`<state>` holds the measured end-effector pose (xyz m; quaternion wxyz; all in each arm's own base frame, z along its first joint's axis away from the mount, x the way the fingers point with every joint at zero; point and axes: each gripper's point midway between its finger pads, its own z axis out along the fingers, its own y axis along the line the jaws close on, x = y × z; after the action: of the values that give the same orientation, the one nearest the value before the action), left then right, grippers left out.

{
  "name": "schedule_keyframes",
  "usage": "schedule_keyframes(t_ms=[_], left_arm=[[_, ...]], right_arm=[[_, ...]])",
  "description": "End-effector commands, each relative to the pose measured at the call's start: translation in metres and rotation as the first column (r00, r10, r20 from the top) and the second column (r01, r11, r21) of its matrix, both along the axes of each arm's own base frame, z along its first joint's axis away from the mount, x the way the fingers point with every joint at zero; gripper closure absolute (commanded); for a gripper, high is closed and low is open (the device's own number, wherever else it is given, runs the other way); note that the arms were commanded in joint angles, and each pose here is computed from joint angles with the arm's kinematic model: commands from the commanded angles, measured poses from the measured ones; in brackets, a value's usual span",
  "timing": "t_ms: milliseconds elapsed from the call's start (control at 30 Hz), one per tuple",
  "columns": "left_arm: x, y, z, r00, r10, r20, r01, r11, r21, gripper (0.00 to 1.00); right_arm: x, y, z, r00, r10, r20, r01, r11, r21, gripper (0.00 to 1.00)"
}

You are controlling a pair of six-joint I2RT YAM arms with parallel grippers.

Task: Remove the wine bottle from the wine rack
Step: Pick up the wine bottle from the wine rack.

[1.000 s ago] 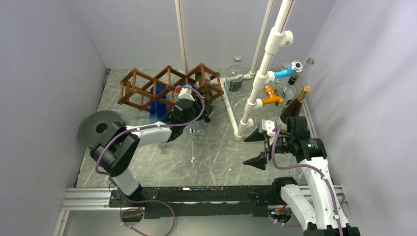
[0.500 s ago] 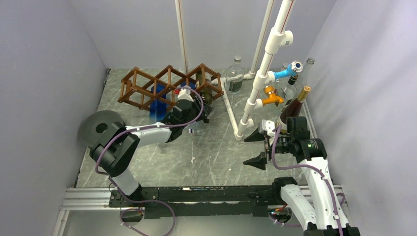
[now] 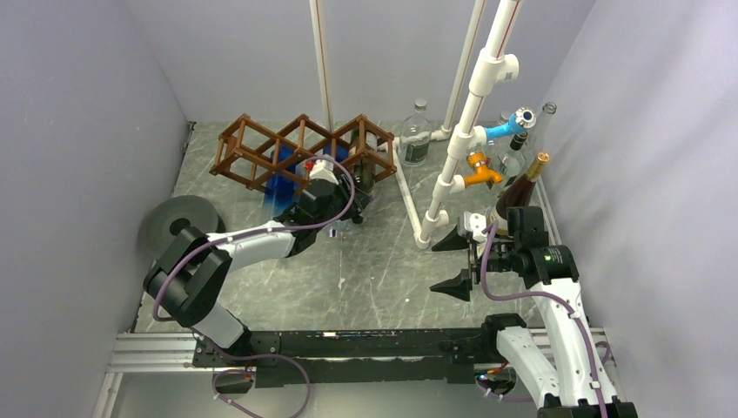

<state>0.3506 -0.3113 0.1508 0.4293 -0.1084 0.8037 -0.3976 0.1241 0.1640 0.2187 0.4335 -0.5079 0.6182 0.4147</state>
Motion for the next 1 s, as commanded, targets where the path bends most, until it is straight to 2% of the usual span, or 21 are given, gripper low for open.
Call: schedule_keyframes(t_ms=[0, 600, 967], left_arm=[[-0.01, -0.013, 0.063, 0.985, -0.067, 0.159, 0.083, 0.992, -0.099, 1.0], [-0.055, -0.004, 0.077, 0.965, -0.156, 0.21, 0.182, 0.977, -0.111, 1.0], [-0.079, 0.013, 0.082, 0.963, -0.149, 0.223, 0.179, 0.976, -0.122, 1.0]], right_arm=[[0.003, 0.001, 0.002, 0.999, 0.008, 0.034, -0.009, 1.0, 0.004, 0.01], [0.003, 0.001, 0.003, 0.999, 0.01, 0.035, -0.01, 1.0, 0.003, 0.01], [0.004, 0.001, 0.002, 0.999, 0.01, 0.035, -0.01, 1.0, 0.002, 0.01]])
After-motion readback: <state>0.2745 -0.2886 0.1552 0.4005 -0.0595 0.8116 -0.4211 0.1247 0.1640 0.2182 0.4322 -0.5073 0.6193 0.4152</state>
